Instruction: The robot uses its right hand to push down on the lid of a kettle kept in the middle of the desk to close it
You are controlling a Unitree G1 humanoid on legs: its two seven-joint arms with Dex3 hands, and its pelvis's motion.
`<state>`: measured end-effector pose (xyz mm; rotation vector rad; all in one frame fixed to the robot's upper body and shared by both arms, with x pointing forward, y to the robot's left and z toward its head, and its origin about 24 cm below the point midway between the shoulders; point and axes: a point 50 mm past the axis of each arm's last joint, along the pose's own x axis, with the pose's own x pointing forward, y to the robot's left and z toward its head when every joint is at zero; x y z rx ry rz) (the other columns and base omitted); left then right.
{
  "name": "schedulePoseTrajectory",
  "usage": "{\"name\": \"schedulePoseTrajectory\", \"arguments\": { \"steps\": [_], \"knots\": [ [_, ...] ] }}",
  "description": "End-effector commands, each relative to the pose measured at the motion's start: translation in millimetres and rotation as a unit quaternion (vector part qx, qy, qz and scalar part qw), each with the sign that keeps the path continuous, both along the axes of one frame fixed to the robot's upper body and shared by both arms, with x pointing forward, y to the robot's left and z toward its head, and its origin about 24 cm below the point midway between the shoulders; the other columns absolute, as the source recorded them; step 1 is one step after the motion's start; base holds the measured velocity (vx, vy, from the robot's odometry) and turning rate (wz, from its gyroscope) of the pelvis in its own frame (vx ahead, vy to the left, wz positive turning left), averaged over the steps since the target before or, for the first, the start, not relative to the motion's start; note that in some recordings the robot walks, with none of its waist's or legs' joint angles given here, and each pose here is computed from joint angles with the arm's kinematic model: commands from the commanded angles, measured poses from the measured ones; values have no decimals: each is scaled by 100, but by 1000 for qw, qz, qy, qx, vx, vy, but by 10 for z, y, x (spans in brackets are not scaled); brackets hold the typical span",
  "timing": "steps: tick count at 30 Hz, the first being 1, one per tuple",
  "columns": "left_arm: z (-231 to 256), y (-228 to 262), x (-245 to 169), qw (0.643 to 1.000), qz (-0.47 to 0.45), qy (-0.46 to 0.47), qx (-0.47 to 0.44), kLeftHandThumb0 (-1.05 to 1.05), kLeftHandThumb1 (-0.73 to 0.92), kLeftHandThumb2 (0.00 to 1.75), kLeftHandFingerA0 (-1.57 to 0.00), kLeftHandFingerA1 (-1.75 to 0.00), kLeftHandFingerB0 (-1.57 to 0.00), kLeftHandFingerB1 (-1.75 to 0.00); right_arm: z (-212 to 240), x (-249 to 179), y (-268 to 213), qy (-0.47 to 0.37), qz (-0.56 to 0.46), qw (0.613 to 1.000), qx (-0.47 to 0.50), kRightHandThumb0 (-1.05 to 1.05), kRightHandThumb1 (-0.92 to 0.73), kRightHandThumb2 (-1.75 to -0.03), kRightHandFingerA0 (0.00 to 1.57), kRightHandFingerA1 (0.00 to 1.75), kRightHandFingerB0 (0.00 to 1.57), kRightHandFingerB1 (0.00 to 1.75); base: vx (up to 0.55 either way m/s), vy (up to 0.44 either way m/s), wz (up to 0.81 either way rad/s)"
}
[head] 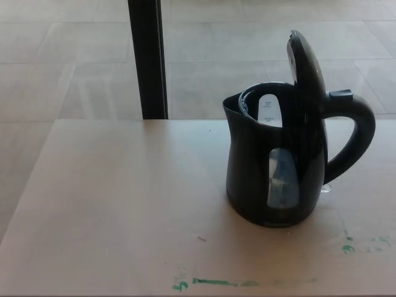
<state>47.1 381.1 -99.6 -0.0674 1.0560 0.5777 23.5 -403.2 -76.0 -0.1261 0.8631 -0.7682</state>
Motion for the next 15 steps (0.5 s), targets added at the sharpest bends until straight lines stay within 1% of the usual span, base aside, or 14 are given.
{"name": "schedulePoseTrajectory", "arguments": {
  "steps": [1, 2, 3, 4, 5, 6, 7, 9, 10, 11, 12, 13, 14, 15],
  "knots": [
    [56, 71, -3, 999, 29, -35, -29, -90, 90, 68, -50, -46, -40, -40, 131, 20, -111, -76, -21, 997, -15, -77, -61, -59, 98, 83, 70, 72, 0, 0, 0],
    [60, 76, -2, 998, 30, -37, -29, -91, 90, 68, -54, -48, -40, -41, 127, 19, -107, -78, -22, 997, -14, -77, -61, -59, 97, 83, 70, 73, 0, 0, 0],
    [56, 72, 7, 997, 51, -46, -41, -89, 89, 67, -50, -48, -38, -40, 142, 25, -122, -79, -16, 997, -15, -79, -62, -59, 96, 81, 70, 73, 0, 0, 0],
    [71, 88, 13, 997, 45, -47, -37, -90, 71, 110, -44, -59, -32, -51, 136, 34, -123, -81, -20, 996, -11, -79, -61, -59, 97, 80, 70, 72, 0, 0, 0],
    [70, 88, 4, 997, 45, -46, -37, -90, 71, 110, -44, -59, -32, -51, 136, 19, -124, -80, -21, 997, -11, -79, -61, -59, 97, 80, 70, 72, 0, 0, 0],
    [72, 92, 8, 997, 47, -47, -35, -89, 71, 110, -42, -58, -33, -51, 145, 41, -124, -93, -22, 995, -10, -81, -61, -59, 95, 81, 70, 73, 0, 0, 0],
    [73, 94, 1, 997, 52, -50, -37, -89, 90, 67, -49, -47, -37, -40, 168, 67, -146, -116, -40, 992, -9, -81, -58, -60, 97, 82, 69, 73, 0, 0, 0],
    [89, 113, 7, 997, 49, -51, -37, -90, 91, 67, -46, -47, -36, -40, 229, 138, -181, -156, -56, 986, -17, -85, -63, -59, 94, 85, 69, 76, 0, 0, 0],
    [86, 110, 7, 997, 49, -50, -36, -90, 89, 67, -51, -48, -38, -40, 291, 188, -218, -177, -58, 982, -28, -92, -65, -60, 66, 97, 67, 78, 0, 0, 0],
    [79, 104, 2, 998, 43, -42, -31, -87, 73, 112, -43, -58, -32, -51, 384, 261, -275, -211, -66, 974, -43, -91, -63, -60, 58, 100, 72, 78, 0, 0, 0],
    [78, 103, -4, 999, 29, -33, -27, -86, 72, 111, -44, -58, -33, -51, 443, 318, -314, -237, -73, 968, -42, -90, -66, -61, 51, 104, 66, 82, 0, 0, 0],
    [79, 103, -6, 999, 31, -34, -28, -86, 72, 111, -44, -58, -33, -51, 474, 351, -332, -249, -72, 965, -41, -90, -66, -61, 51, 104, 66, 82, 0, 0, 0],
    [76, 100, -7, 998, 36, -36, -31, -87, 91, 67, -52, -48, -41, -41, 528, 410, -360, -257, -70, 963, -47, -88, -68, -61, 51, 102, 64, 80, 0, 0, 0],
    [72, 95, -4, 997, 48, -43, -38, -86, 90, 67, -49, -48, -39, -41, 612, 495, -383, -268, -57, 960, -66, -84, -49, -101, 60, 93, 68, 80, 0, 0, 0]
  ]
}}
